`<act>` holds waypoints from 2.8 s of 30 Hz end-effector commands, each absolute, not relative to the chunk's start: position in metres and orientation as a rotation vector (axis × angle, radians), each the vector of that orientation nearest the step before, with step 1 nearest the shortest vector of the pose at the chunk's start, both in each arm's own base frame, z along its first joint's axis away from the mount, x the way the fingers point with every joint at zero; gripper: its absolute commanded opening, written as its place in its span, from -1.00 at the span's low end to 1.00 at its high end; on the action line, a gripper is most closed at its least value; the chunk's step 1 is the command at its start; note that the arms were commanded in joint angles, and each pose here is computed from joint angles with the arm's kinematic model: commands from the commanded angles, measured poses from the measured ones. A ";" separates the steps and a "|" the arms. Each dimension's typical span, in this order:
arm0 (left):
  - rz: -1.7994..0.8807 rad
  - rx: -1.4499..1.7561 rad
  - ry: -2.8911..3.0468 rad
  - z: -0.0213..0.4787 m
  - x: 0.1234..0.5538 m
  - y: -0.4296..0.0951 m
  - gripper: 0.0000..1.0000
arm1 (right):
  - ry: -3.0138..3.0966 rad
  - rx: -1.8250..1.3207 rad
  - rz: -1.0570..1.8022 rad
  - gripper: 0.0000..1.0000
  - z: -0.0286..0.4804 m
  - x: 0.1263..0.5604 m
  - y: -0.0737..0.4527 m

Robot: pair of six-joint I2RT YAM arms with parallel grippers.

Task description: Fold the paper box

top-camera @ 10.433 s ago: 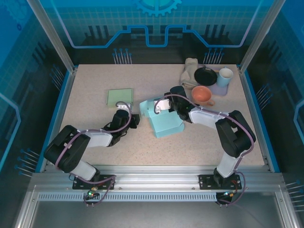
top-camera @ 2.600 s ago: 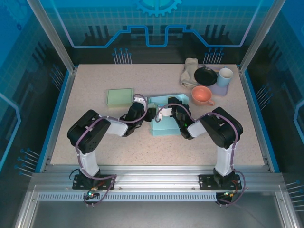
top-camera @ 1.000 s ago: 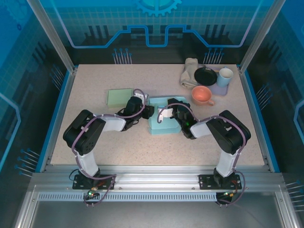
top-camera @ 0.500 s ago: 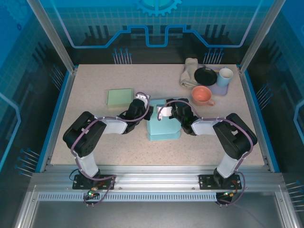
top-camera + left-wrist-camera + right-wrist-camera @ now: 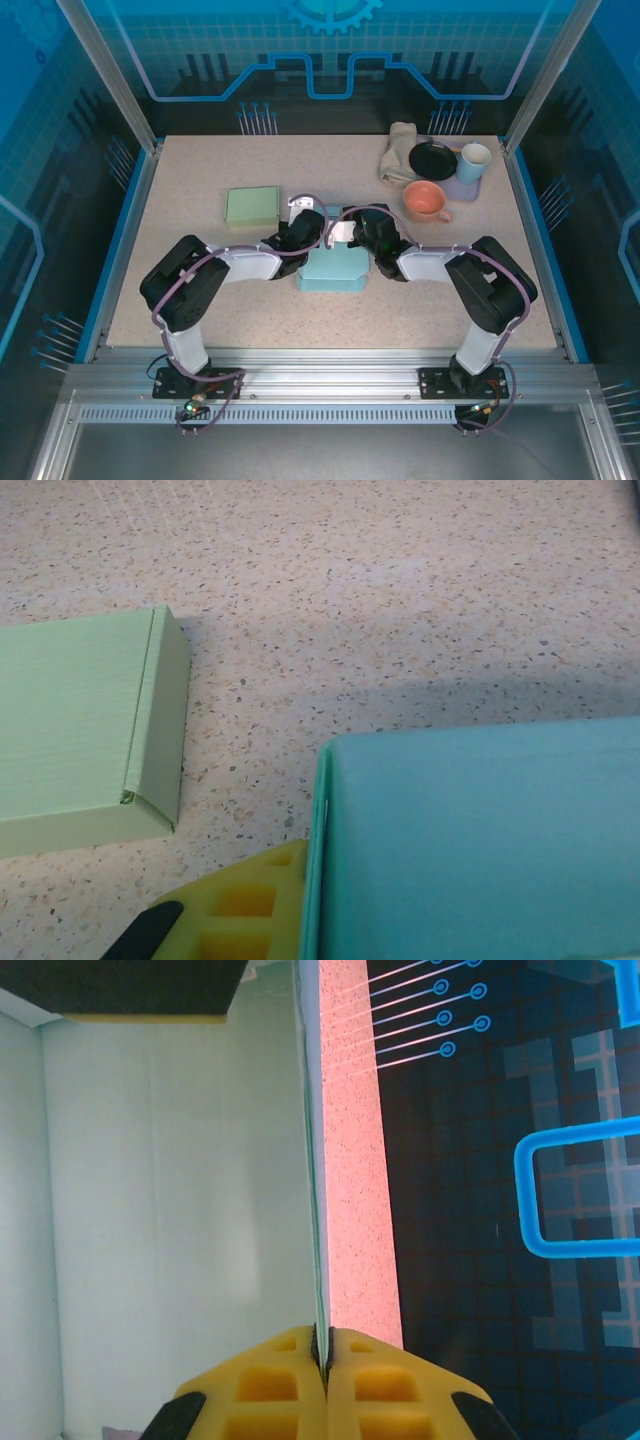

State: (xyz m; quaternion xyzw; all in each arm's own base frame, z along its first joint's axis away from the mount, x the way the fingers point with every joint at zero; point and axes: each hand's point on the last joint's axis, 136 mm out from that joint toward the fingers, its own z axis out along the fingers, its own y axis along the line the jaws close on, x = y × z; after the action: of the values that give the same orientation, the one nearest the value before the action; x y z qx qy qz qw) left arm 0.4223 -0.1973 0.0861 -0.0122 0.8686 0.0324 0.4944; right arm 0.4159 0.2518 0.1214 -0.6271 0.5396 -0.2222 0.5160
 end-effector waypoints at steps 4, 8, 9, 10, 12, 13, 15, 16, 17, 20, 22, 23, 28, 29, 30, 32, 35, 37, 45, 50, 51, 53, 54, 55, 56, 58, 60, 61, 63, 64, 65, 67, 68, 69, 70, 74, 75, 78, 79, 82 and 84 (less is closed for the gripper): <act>0.326 -0.119 2.129 0.060 0.421 -0.142 -0.69 | 1.445 -1.492 -0.538 -1.00 0.105 0.420 0.227; 0.240 -0.098 2.153 0.055 0.423 -0.154 -0.56 | 1.448 -1.496 -0.533 -1.00 0.102 0.420 0.229; 0.227 -0.093 2.156 0.055 0.423 -0.156 -0.52 | 1.447 -1.499 -0.532 -1.00 0.101 0.420 0.229; 0.205 -0.084 2.160 0.055 0.423 -0.159 -0.46 | 1.448 -1.498 -0.530 -1.00 0.101 0.420 0.229; 0.169 -0.068 2.168 0.057 0.423 -0.164 -0.37 | 1.452 -1.501 -0.529 -1.00 0.100 0.420 0.229; 0.147 -0.060 2.173 0.057 0.422 -0.167 -0.35 | 1.455 -1.501 -0.530 -1.00 0.100 0.421 0.229; 0.105 -0.048 2.179 0.061 0.420 -0.171 -0.30 | 1.460 -1.504 -0.532 -1.00 0.098 0.422 0.228; 0.084 -0.043 2.183 0.062 0.419 -0.173 -0.24 | 1.463 -1.507 -0.534 -1.00 0.096 0.422 0.228; 0.059 -0.037 2.187 0.063 0.417 -0.176 -0.23 | 1.465 -1.510 -0.535 -1.00 0.095 0.422 0.229; -0.027 -0.004 2.195 0.066 0.412 -0.185 -0.07 | 1.475 -1.502 -0.541 -1.00 0.096 0.425 0.228; -0.073 0.008 2.200 0.066 0.408 -0.190 -0.02 | 1.480 -1.500 -0.543 -1.00 0.095 0.425 0.227; -0.099 0.014 2.203 0.065 0.406 -0.192 -0.01 | 1.484 -1.497 -0.545 -1.00 0.095 0.425 0.227; -0.229 0.028 2.200 0.071 0.399 -0.205 0.08 | 1.484 -1.496 -0.552 -1.00 0.095 0.426 0.227; -0.246 0.029 2.205 0.071 0.398 -0.207 0.09 | 1.481 -1.497 -0.554 -1.00 0.096 0.426 0.228; -0.255 0.028 2.208 0.071 0.397 -0.209 0.09 | 1.482 -1.498 -0.557 -1.00 0.095 0.426 0.227; -0.267 0.020 2.208 0.072 0.397 -0.209 0.10 | 1.477 -1.503 -0.562 -1.00 0.095 0.426 0.228; -0.242 0.019 2.200 0.072 0.398 -0.206 0.09 | 1.472 -1.505 -0.564 -1.00 0.095 0.425 0.228; -0.207 0.028 2.199 0.071 0.402 -0.205 0.07 | 1.462 -1.516 -0.552 -1.00 0.095 0.424 0.230; -0.123 0.004 2.205 0.057 0.413 -0.200 -0.47 | 1.460 -1.520 -0.538 -0.99 0.094 0.423 0.234; -0.023 -0.030 2.184 0.059 0.413 -0.189 -0.70 | 1.477 -1.517 -0.467 -0.77 0.101 0.419 0.240; -0.005 -0.035 2.178 0.059 0.412 -0.187 -0.71 | 1.486 -1.518 -0.446 -0.72 0.102 0.417 0.241; 0.021 -0.037 2.172 0.058 0.411 -0.185 -0.70 | 1.500 -1.514 -0.407 -0.62 0.104 0.412 0.243; 0.032 -0.042 2.168 0.058 0.411 -0.184 -0.70 | 1.504 -1.503 -0.390 -0.60 0.107 0.411 0.243; 0.043 -0.042 2.168 0.056 0.411 -0.183 -0.70 | 1.504 -1.495 -0.374 -0.58 0.110 0.410 0.245; 0.048 -0.042 2.166 0.056 0.411 -0.183 -0.70 | 1.506 -1.497 -0.358 -0.58 0.111 0.407 0.245; 0.056 -0.042 2.165 0.054 0.411 -0.182 -0.70 | 1.489 -1.479 -0.328 -0.54 0.127 0.409 0.251; 0.058 -0.042 2.158 0.054 0.410 -0.181 -0.70 | 1.487 -1.458 -0.303 -0.52 0.135 0.407 0.252; 0.062 -0.042 2.155 0.053 0.410 -0.180 -0.70 | 1.491 -1.440 -0.283 -0.52 0.140 0.406 0.251; 0.068 -0.045 2.146 0.055 0.410 -0.178 -0.70 | 1.506 -1.392 -0.226 -0.51 0.155 0.403 0.249; 0.070 -0.044 2.142 0.055 0.410 -0.178 -0.70 | 1.519 -1.352 -0.191 -0.51 0.164 0.401 0.247; 0.072 -0.045 2.139 0.055 0.410 -0.178 -0.70 | 1.535 -1.305 -0.162 -0.51 0.171 0.400 0.245; 0.068 -0.051 2.126 0.056 0.410 -0.177 -0.70 | 1.575 -1.146 -0.098 -0.48 0.194 0.401 0.235; 0.063 -0.056 2.120 0.057 0.409 -0.176 -0.70 | 1.596 -1.056 -0.080 -0.44 0.206 0.404 0.229; 0.056 -0.059 2.113 0.057 0.409 -0.175 -0.70 | 1.653 -0.939 -0.056 -0.42 0.213 0.407 0.219; 0.047 -0.063 2.103 0.057 0.408 -0.175 -0.70 | 1.724 -0.839 -0.017 -0.43 0.214 0.407 0.210; 0.011 -0.063 2.073 0.057 0.406 -0.177 -0.70 | 1.946 -0.444 0.118 -0.34 0.217 0.410 0.182; 0.007 -0.062 2.064 0.057 0.406 -0.177 -0.70 | 1.986 -0.345 0.160 -0.25 0.216 0.409 0.178; 0.001 -0.051 2.033 0.058 0.409 -0.178 -0.70 | 2.053 -0.225 0.321 -0.09 0.211 0.403 0.188; 0.000 -0.042 2.026 0.058 0.410 -0.180 -0.70 | 2.065 -0.199 0.378 -0.05 0.211 0.402 0.194; 0.010 -0.025 2.017 0.053 0.414 -0.182 -0.71 | 2.132 -0.157 0.516 0.05 0.207 0.401 0.213; 0.020 -0.007 2.015 0.048 0.418 -0.185 -0.72 | 2.180 -0.163 0.593 0.08 0.202 0.402 0.228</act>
State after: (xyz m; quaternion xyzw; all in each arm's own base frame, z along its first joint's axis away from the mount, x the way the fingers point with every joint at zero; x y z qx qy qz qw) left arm 0.4101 -0.1823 0.0488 -0.0119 0.8553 -0.0011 0.5180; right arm 0.4063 0.2058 0.2043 -0.1133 0.8544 0.1596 0.4814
